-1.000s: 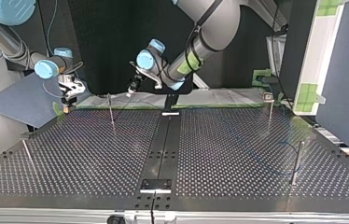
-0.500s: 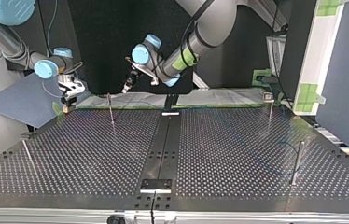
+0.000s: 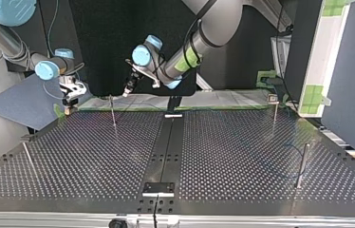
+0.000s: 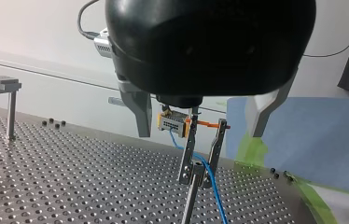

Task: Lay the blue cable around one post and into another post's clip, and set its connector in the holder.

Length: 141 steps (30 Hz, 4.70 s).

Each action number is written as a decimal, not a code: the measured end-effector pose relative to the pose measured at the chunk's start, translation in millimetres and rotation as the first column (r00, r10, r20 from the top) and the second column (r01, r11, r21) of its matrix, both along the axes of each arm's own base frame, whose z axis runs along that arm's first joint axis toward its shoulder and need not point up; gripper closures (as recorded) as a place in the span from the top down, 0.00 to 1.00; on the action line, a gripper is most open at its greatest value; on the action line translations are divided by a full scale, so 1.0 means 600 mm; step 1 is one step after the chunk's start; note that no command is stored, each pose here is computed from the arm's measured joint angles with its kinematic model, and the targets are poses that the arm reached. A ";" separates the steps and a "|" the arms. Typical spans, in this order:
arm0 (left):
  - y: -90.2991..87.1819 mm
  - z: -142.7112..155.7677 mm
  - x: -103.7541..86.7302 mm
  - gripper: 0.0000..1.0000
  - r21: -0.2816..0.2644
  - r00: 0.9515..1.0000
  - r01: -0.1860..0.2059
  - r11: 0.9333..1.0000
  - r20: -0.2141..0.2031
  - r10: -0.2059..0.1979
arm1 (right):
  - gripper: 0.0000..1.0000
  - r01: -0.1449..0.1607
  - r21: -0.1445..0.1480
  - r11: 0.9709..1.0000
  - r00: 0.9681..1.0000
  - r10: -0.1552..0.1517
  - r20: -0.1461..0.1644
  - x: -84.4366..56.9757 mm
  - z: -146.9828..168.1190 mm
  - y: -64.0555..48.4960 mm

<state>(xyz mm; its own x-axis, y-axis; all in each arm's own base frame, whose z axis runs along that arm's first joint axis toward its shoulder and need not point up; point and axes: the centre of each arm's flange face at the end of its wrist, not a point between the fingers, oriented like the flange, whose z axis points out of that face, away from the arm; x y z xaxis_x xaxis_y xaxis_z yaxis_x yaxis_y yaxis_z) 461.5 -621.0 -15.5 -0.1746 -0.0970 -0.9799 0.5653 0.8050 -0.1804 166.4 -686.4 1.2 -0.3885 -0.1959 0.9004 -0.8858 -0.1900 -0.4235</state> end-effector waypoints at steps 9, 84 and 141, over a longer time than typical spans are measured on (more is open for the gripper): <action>0.002 0.000 0.001 0.99 -0.004 1.000 -0.008 1.000 -0.003 0.008 | 0.00 0.002 0.002 1.000 1.000 -0.002 0.003 -0.002 -0.001 0.000; 0.125 0.241 -0.120 0.99 -0.186 0.971 -0.227 0.956 0.028 0.237 | 0.00 -0.047 0.016 0.999 0.998 0.047 0.044 0.006 -0.003 0.003; 0.458 0.373 -0.166 0.99 -0.316 0.910 -0.295 0.902 0.195 0.366 | 0.00 -0.062 0.016 0.998 0.997 0.062 0.039 0.017 -0.003 0.006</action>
<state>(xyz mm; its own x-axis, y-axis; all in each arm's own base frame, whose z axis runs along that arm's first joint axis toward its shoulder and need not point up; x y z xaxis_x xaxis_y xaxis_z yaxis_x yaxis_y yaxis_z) 361.9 -346.2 208.0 0.1552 -0.3767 -0.9132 0.3299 0.8911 -0.3115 176.4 -682.6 -0.6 -0.4095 -0.2362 0.8812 -0.8555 -0.2362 -0.4608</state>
